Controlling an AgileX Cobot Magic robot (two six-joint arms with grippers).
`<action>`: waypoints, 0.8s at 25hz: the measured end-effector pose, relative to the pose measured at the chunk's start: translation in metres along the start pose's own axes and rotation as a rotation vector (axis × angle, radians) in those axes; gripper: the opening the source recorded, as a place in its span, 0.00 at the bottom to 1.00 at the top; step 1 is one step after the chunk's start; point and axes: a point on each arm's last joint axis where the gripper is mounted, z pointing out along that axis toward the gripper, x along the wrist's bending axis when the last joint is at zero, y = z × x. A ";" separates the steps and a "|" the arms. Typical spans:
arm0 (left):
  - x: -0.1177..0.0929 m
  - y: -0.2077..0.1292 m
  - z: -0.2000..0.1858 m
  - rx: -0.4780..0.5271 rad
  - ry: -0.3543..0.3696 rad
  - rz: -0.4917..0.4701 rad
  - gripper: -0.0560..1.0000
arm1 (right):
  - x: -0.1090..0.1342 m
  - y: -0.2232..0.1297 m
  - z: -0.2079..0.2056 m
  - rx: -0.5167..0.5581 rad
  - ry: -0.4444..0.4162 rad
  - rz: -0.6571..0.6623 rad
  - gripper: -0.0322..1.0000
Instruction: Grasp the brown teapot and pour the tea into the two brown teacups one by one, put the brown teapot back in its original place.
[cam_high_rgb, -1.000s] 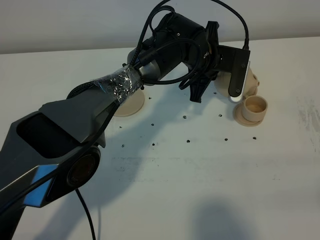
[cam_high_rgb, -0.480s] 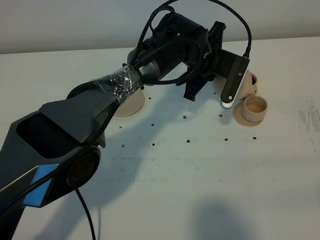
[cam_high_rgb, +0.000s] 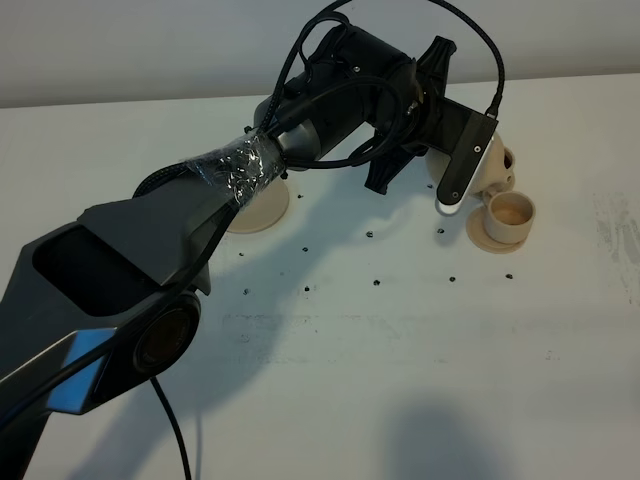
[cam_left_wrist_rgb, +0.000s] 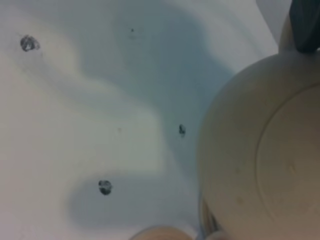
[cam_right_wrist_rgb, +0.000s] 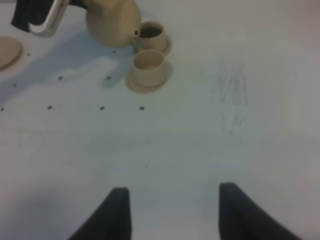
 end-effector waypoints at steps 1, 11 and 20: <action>0.000 0.000 0.000 0.000 0.002 0.003 0.14 | 0.000 0.000 0.000 0.000 0.000 0.000 0.42; 0.003 -0.001 0.000 0.015 0.034 0.062 0.14 | 0.000 0.000 0.000 0.000 0.000 0.000 0.42; 0.003 -0.001 0.000 0.014 0.034 0.122 0.14 | 0.000 0.000 0.000 0.000 0.000 0.000 0.42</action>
